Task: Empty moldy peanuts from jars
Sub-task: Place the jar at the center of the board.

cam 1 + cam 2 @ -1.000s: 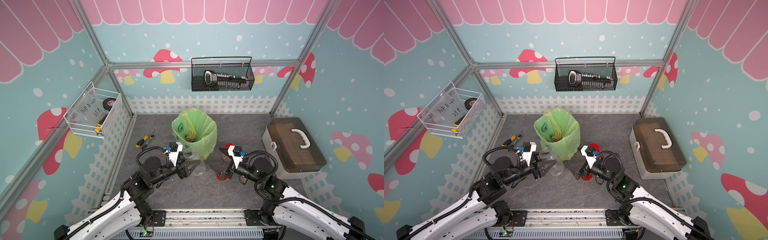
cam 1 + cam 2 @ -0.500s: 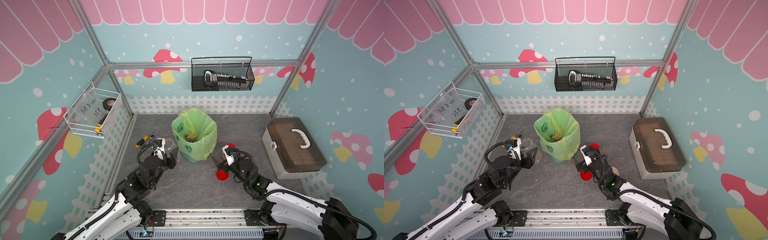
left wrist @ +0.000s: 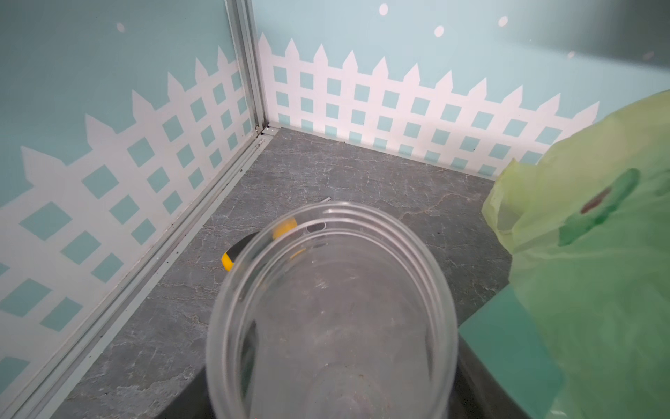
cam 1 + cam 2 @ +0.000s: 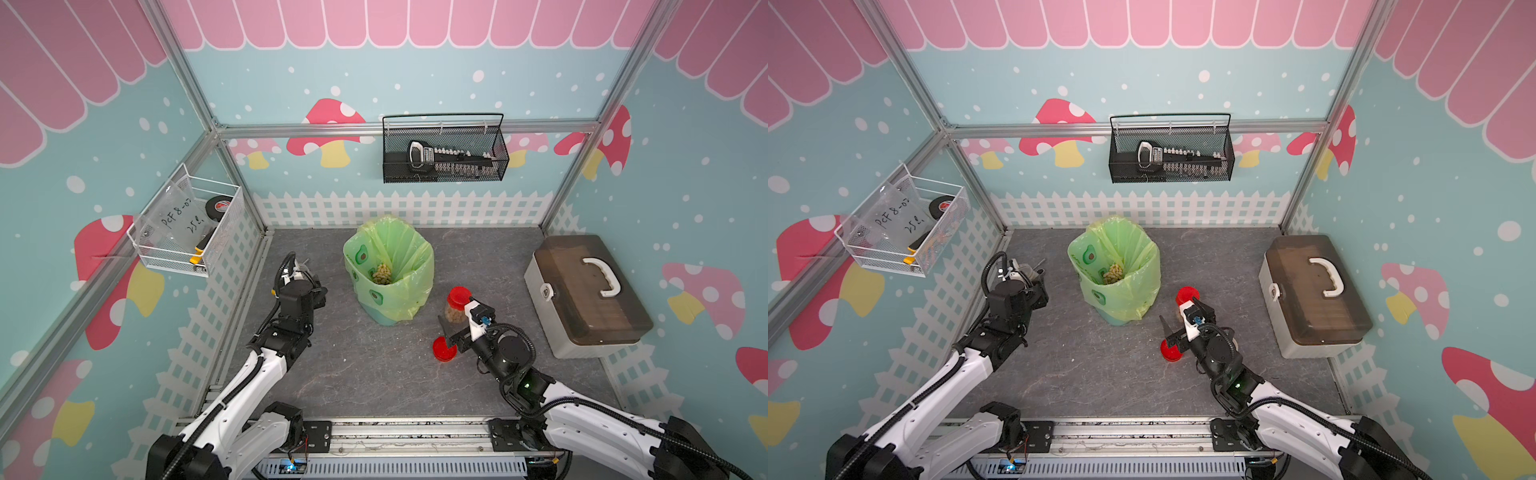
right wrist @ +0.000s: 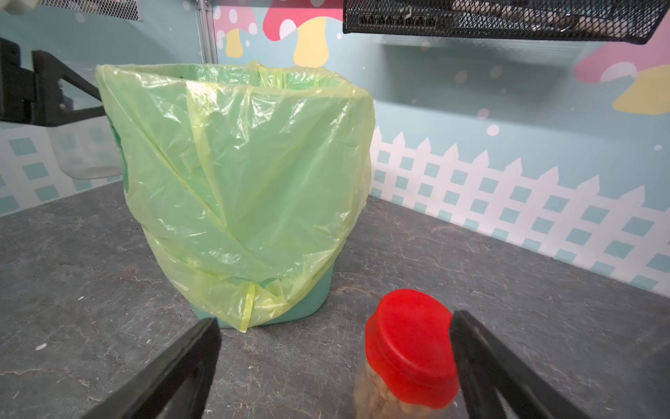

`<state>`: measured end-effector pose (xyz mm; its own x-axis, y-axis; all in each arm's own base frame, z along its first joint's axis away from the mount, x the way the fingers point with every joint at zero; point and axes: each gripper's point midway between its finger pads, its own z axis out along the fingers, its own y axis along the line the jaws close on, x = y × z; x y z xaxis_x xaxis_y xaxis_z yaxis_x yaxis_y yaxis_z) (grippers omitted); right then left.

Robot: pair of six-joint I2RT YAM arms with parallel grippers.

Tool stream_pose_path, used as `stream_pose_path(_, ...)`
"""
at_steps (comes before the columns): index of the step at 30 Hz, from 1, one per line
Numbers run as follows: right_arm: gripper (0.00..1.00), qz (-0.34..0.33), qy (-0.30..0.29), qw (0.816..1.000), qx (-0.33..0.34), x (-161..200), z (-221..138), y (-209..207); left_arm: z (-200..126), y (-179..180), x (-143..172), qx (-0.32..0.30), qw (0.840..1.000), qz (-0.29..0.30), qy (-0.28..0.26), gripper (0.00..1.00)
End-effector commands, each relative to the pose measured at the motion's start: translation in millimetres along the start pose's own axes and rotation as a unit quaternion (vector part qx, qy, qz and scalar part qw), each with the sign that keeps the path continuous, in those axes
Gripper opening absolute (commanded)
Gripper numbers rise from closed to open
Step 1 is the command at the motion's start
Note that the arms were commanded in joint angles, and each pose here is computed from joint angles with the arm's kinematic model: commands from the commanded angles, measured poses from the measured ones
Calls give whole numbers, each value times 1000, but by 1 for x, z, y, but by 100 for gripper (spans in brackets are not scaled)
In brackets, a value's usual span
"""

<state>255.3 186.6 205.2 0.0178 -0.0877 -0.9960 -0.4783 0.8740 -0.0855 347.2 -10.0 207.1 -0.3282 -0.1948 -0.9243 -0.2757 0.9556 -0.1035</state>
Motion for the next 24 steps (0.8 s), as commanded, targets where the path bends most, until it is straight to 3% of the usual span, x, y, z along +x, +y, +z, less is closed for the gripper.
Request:
stream_pose_path(1,97,11,-21,1000,0,-8,1,-1,17,-13,-11,34,999,-15,-29,46)
stream_pose_path(9,97,9,-17,1000,-7,-8,3,2,60,-16,21,19,1000,-3,7,48)
stream_pose_path(15,97,9,-17,1000,-9,-8,4,3,78,-13,19,-2,1000,6,17,53)
stream_pose_path(21,96,9,-18,1000,-10,-9,4,3,67,-30,39,7,997,2,79,59)
stream_pose_path(24,96,9,-19,1000,-12,-9,4,4,53,-44,45,19,996,-1,83,59)
